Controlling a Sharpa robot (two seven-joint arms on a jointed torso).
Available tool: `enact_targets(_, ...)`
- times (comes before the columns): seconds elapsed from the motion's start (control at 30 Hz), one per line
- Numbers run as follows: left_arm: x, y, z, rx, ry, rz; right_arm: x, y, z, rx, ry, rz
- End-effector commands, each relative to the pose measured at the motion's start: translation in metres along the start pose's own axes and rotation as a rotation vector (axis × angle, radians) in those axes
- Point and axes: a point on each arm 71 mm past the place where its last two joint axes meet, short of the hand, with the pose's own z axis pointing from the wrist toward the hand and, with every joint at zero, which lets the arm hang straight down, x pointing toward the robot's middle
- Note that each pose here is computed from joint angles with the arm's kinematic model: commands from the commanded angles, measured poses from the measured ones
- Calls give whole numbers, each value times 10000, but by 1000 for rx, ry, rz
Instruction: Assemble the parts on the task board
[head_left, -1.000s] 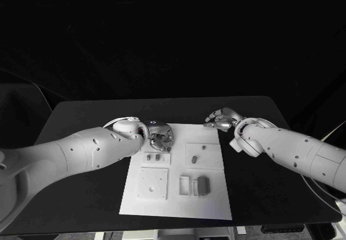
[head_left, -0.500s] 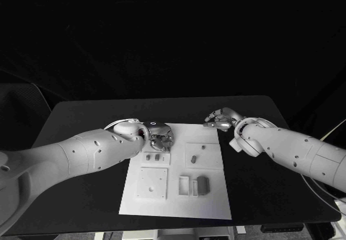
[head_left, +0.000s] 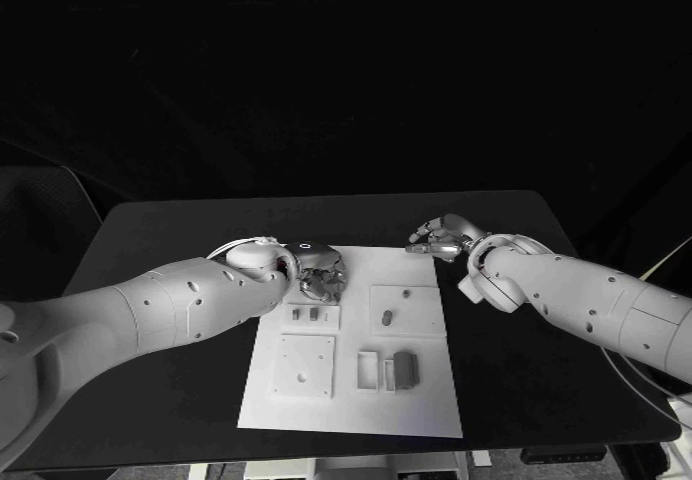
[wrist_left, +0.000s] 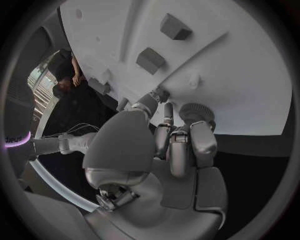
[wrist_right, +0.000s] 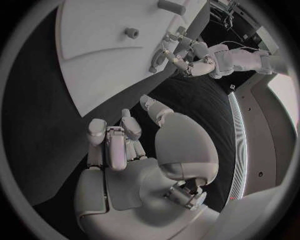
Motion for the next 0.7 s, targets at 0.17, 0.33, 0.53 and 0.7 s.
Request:
enact_targets(0.17,-9,7,10,-9,-8,8,14,12,-3,-12,15,-2)
enact_targets(0.33,-2,-1,11,-4,-4,7,18,17,-2,-13,16,-2)
enact_targets(0.53,7,-17,15,0,2,5,13,15,-5,-13,15,-2)
enact_targets(0.7,4,-15,21,-1,1,6,12,13,-6,-13,15,-2)
